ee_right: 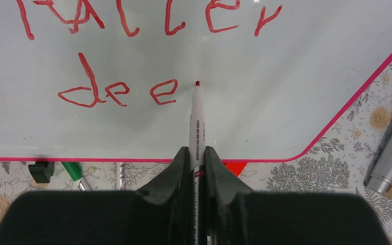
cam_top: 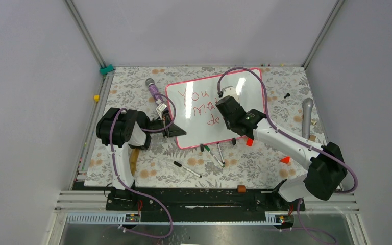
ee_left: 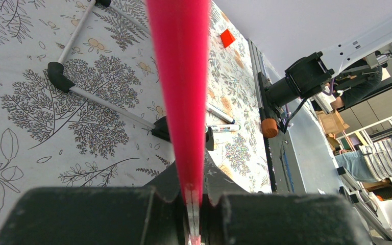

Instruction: Write a sentence on the whiteboard

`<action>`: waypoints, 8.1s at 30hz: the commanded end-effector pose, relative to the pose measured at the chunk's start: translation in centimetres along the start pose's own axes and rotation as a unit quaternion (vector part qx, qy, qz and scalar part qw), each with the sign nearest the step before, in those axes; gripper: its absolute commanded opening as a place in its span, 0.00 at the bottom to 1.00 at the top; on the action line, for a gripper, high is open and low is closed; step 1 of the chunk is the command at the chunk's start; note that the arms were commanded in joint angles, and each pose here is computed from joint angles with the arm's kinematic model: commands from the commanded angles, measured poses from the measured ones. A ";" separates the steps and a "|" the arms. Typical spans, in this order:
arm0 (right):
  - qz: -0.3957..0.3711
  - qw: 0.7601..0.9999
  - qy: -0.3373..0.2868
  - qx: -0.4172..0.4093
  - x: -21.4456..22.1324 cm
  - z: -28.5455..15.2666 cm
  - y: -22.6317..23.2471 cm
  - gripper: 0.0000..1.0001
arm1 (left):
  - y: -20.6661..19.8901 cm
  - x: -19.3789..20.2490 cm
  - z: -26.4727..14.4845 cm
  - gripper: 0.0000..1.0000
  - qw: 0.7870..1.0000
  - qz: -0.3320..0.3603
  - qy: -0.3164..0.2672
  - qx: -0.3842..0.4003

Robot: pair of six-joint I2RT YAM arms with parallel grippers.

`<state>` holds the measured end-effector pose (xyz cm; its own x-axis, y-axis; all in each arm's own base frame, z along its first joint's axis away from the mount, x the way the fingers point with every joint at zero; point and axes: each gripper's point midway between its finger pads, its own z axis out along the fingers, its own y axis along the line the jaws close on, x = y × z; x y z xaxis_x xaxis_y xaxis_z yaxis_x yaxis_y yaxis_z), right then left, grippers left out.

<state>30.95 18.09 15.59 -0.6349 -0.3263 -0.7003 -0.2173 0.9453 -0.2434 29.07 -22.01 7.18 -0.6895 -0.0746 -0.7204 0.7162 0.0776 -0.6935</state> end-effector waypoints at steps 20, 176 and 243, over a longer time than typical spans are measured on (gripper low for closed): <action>0.007 0.998 0.057 -0.041 3.7 -0.3 1.0 0.00 | 0.4 2.5 0.4 0.00 1.000 -0.007 0.024 0.011; 0.095 0.994 -0.039 -0.021 -3.7 -0.4 -3.2 0.00 | 0.4 2.5 0.4 0.00 1.000 -0.008 0.025 0.012; 0.255 0.918 -0.298 -0.052 -7.8 -7.4 -7.6 0.00 | -1.4 0.3 -1.1 0.00 0.999 0.051 0.001 -0.002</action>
<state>29.85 14.67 23.13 -0.3704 0.0756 -0.9258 -0.1705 0.9742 0.1477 28.69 -21.68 7.66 -0.6606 -0.0826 -0.7462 0.7402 0.0939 -0.6657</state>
